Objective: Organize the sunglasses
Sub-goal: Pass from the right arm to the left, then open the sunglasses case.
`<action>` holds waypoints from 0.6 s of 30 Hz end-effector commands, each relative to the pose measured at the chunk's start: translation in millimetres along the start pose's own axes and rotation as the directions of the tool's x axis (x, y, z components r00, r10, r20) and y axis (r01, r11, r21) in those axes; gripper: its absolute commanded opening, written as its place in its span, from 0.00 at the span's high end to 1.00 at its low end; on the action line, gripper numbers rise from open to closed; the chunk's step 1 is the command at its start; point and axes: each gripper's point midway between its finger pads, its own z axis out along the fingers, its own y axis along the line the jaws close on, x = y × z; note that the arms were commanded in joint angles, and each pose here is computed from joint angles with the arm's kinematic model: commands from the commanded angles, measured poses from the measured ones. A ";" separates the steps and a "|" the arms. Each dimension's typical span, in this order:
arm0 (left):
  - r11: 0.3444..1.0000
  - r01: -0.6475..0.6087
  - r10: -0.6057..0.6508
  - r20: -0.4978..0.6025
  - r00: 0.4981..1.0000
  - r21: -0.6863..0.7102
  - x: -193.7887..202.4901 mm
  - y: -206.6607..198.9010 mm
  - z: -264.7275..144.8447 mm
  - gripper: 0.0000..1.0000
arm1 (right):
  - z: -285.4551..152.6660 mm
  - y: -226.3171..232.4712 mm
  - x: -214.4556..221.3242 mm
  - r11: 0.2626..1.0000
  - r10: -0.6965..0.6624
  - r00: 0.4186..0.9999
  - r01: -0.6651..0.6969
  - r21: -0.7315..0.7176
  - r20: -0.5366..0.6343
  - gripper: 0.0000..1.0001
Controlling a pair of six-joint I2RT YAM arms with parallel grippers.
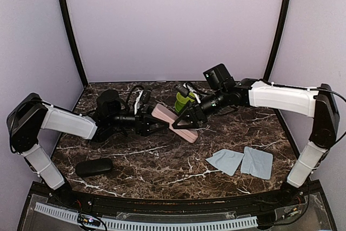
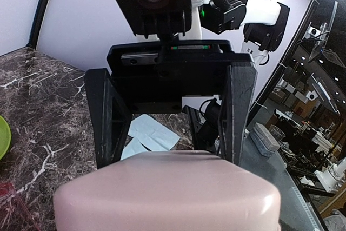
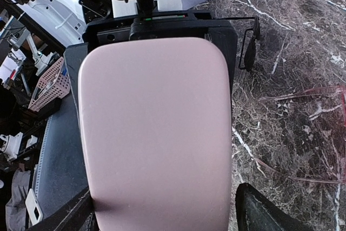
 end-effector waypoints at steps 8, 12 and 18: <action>0.995 -0.097 0.096 0.035 0.995 0.031 -22.9 -14.9 1.4 1.00 | 3.0 7.3 -17.0 0.999 -0.036 0.999 0.037 -0.035 0.037 0.34; 0.991 -0.130 0.130 0.009 0.991 0.030 -16.4 -15.8 0.0 1.00 | 0.0 11.9 -17.9 0.998 -0.046 0.998 0.048 -0.052 0.042 0.54; 0.974 -0.225 0.226 -0.022 0.974 0.037 -9.0 -23.7 -5.7 1.00 | -13.0 20.8 -23.7 0.991 -0.033 0.997 0.041 -0.126 0.069 0.70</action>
